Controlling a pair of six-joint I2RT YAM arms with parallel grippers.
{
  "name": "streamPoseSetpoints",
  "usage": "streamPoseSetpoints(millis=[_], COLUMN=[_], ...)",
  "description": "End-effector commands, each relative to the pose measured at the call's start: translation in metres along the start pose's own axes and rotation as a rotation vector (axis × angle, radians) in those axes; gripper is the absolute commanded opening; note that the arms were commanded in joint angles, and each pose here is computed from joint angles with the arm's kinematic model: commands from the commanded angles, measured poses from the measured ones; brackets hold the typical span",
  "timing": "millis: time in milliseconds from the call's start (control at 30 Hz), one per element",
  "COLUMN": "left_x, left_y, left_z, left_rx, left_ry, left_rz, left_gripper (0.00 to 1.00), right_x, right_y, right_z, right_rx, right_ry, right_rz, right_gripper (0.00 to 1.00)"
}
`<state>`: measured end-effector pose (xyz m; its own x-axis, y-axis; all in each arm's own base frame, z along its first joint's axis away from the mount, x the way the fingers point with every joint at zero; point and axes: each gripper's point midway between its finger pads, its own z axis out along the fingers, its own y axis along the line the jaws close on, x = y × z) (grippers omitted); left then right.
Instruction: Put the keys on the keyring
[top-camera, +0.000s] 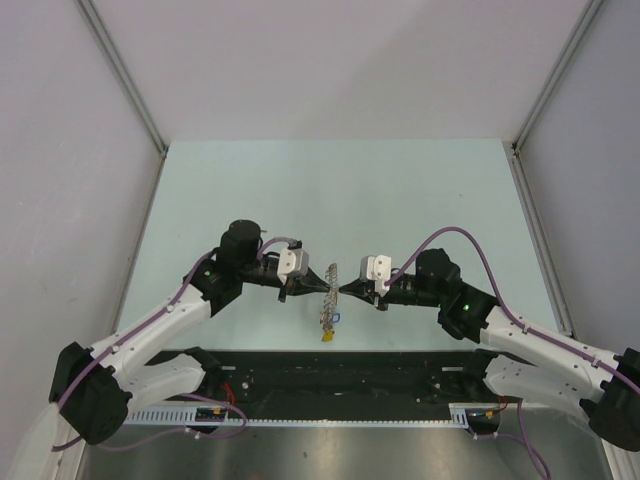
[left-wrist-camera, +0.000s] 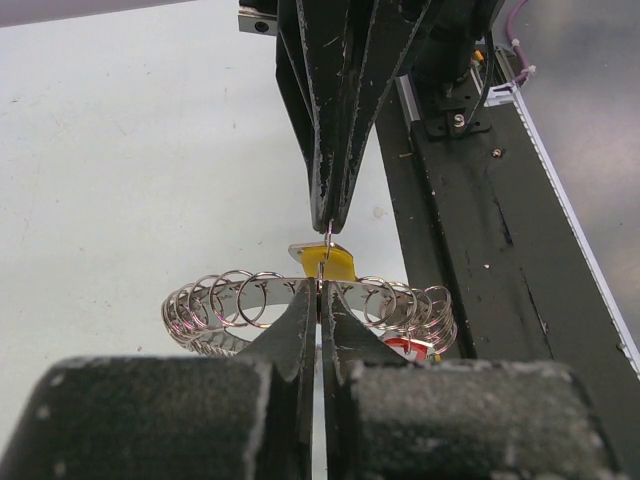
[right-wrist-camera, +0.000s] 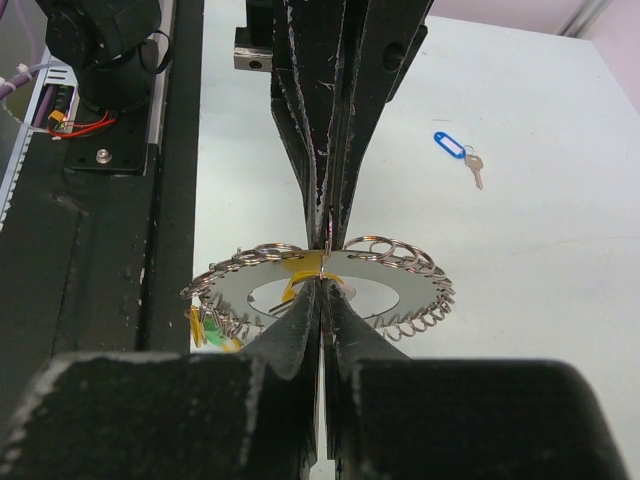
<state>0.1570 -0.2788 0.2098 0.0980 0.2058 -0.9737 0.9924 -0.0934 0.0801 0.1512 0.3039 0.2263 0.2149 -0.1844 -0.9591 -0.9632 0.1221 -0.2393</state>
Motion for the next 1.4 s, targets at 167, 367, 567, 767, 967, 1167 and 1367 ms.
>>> streamPoseSetpoints(millis=[167, 367, 567, 767, 967, 1167, 1367], left_x=[-0.0296, -0.0294, -0.0299, -0.031, -0.0306, -0.0302, -0.0282], left_y=[0.0039, 0.0036, 0.0025, 0.0008, 0.0003, -0.0008, -0.0013], left_z=[-0.0027, -0.0025, -0.0025, -0.0027, -0.0023, -0.0016, 0.0004], left_rx=[0.016, 0.019, 0.025, 0.033, 0.038, 0.043, 0.049], left_ry=[-0.057, -0.058, -0.059, -0.063, -0.063, -0.063, -0.057], left_rz=[0.097, 0.096, 0.096, 0.097, 0.096, 0.092, 0.082], left_gripper=[0.0, 0.01, 0.0, 0.0, 0.0, 0.0, 0.0], right_x=[-0.0139, -0.0148, -0.0131, -0.011, -0.0111, -0.0108, -0.0118], right_y=[-0.0041, -0.0023, -0.0023, -0.0027, -0.003, -0.0031, -0.0041], right_z=[-0.0001, 0.0006, 0.0011, 0.0024, 0.003, 0.0035, 0.0031], right_rx=[0.017, 0.004, 0.004, 0.005, 0.005, 0.005, 0.012], right_ry=[-0.039, -0.043, -0.039, -0.033, -0.034, -0.033, -0.035], right_rz=[-0.031, -0.036, -0.032, -0.031, -0.03, -0.028, -0.03], right_gripper=[0.0, 0.0, 0.0, 0.0, 0.0, 0.0, 0.0])
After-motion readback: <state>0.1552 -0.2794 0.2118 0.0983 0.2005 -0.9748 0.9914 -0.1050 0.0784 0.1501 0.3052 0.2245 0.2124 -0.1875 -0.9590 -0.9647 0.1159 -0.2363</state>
